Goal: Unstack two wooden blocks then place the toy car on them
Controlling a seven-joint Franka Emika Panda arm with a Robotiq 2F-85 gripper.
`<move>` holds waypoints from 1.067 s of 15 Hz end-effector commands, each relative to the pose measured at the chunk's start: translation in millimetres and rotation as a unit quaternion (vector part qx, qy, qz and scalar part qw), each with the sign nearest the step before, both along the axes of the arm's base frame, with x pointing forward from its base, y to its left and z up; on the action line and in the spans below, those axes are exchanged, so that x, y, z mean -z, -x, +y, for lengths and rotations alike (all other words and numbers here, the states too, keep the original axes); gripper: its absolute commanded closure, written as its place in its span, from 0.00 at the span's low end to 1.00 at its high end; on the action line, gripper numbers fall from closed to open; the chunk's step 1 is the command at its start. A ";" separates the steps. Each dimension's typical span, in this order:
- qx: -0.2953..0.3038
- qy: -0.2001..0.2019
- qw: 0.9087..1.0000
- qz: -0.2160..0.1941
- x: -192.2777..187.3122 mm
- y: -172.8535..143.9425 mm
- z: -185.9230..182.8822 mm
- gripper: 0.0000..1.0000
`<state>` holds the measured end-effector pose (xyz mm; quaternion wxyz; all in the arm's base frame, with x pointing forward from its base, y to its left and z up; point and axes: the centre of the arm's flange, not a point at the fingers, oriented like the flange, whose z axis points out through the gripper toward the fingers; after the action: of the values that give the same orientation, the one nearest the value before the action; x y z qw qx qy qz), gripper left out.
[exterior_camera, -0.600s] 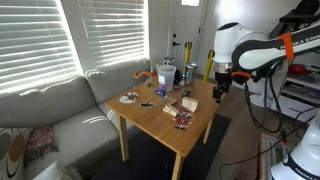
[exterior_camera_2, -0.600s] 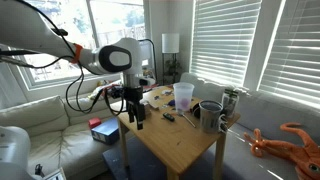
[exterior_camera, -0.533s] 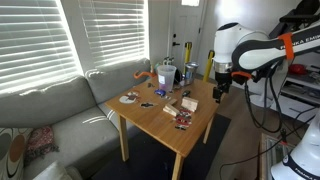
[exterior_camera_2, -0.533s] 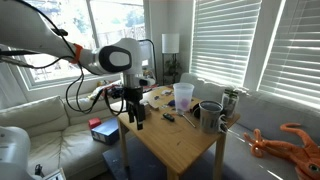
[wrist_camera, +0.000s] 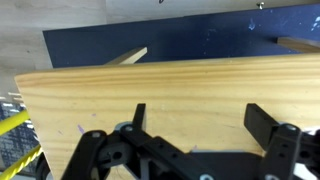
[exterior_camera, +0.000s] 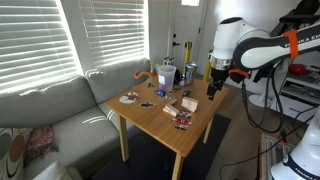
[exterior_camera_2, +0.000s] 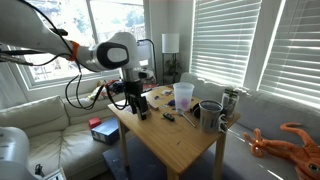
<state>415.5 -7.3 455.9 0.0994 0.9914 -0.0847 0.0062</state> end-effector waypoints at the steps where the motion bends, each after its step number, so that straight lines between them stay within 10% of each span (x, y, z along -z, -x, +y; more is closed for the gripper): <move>1: -0.041 -0.029 0.998 -0.044 -24.3 -11.3 27.0 0.00; 8: -0.077 -0.109 0.990 -0.051 -29.8 -29.3 48.1 0.00; 16: -0.100 -0.115 0.988 -0.037 -0.6 -54.9 48.5 0.00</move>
<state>452.7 39.5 461.0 -0.0045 0.9990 0.0025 0.0436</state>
